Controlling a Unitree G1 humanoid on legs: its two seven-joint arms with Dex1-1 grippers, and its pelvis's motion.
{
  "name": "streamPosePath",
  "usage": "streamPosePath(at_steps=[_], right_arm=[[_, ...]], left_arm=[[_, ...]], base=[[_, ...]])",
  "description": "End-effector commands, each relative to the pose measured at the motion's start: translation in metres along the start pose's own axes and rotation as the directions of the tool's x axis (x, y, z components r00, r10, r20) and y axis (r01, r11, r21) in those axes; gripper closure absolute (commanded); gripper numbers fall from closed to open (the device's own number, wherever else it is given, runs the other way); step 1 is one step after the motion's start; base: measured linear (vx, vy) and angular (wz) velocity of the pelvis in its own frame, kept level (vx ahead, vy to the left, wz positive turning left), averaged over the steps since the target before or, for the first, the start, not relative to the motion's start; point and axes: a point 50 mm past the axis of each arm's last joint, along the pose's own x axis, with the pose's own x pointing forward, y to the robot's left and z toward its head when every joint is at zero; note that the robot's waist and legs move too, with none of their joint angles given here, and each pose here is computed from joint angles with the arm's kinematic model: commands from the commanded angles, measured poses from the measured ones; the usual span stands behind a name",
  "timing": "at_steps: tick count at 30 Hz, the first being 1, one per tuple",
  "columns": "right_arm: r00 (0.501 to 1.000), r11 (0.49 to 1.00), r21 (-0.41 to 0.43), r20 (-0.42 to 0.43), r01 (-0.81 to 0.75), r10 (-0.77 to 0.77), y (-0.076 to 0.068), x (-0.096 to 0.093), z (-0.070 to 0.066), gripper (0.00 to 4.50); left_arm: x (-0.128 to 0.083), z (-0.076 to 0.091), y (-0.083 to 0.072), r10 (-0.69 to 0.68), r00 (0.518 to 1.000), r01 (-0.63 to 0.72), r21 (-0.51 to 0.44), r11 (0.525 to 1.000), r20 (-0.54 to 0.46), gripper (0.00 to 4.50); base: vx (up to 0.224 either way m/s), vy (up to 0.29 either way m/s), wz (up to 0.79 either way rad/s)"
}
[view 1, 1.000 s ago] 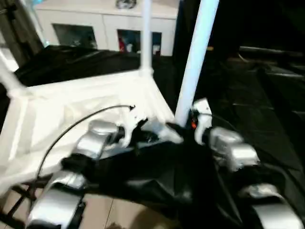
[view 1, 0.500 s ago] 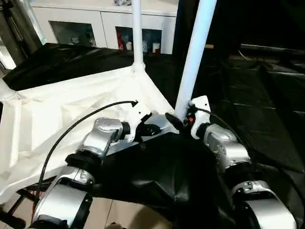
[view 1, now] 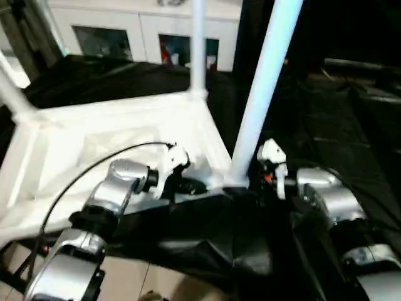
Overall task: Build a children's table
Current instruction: Rotate leg to tighten
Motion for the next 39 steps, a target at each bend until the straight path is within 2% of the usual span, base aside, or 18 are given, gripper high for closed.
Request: streamPosePath(at_steps=[1,7,15,18,21,22,29,32,34,37,38,39], right_arm=[[0.991,0.992,0.027,-0.058,-0.121,0.122,0.013,0.011,-0.009,0.10],[0.982,0.985,0.028,-0.087,-0.168,0.170,0.017,0.008,-0.012,0.10],[0.977,0.978,0.053,-0.065,-0.201,0.204,0.022,0.010,-0.012,0.86],[0.984,0.982,0.068,-0.026,-0.176,0.178,0.023,0.014,-0.012,1.06],[0.999,0.994,0.101,0.017,-0.051,0.049,0.016,0.022,-0.012,1.33],[0.998,0.991,0.127,0.035,0.052,-0.056,0.010,0.029,-0.012,1.41],[0.947,0.925,0.243,0.066,0.291,-0.315,0.001,0.055,-0.009,1.87],[0.916,0.888,0.288,0.069,0.360,-0.394,0.002,0.075,-0.003,1.87],[0.904,0.882,0.274,0.084,0.384,-0.419,0.005,0.088,0.002,1.87],[0.905,0.901,0.221,0.126,0.372,-0.405,0.010,0.096,0.009,1.87],[0.908,0.907,0.221,0.141,0.359,-0.394,0.012,0.098,0.010,1.37],[0.911,0.913,0.241,0.172,0.329,-0.374,0.015,0.101,0.013,1.24]], left_arm=[[0.006,0.028,-0.007,-0.100,0.992,0.092,0.103,0.990,0.078,4.50],[0.004,0.026,-0.010,-0.133,0.989,0.126,0.104,0.986,0.059,4.50],[0.004,0.026,-0.011,-0.126,0.990,0.120,0.100,0.988,0.059,4.50],[0.006,0.026,-0.010,-0.104,0.992,0.098,0.080,0.992,0.077,4.50],[0.009,0.027,-0.006,-0.041,0.994,0.036,0.047,0.998,0.102,4.50],[0.011,0.028,-0.002,0.023,0.994,-0.027,0.032,0.999,0.110,4.50],[0.018,0.033,0.013,0.234,0.965,-0.233,-0.027,0.972,0.120,4.50],[0.023,0.040,0.021,0.347,0.929,-0.342,-0.055,0.938,0.128,4.50],[0.026,0.044,0.025,0.412,0.900,-0.407,-0.065,0.911,0.141,4.50],[0.029,0.049,0.024,0.410,0.897,-0.408,-0.048,0.912,0.166,4.50],[0.030,0.050,0.023,0.401,0.899,-0.401,-0.039,0.915,0.172,4.50],[0.032,0.050,0.021,0.374,0.909,-0.377,-0.017,0.926,0.183,4.50]], base=[[0.000,0.000,0.00],[0.000,0.000,0.00],[0.000,0.000,0.00],[0.000,0.000,0.00],[0.000,0.000,0.00],[0.000,0.000,0.00],[0.000,0.000,0.00],[0.000,0.000,0.00],[0.000,0.000,0.00],[0.000,0.000,0.00],[0.000,0.000,0.00],[0.000,0.000,0.00]])
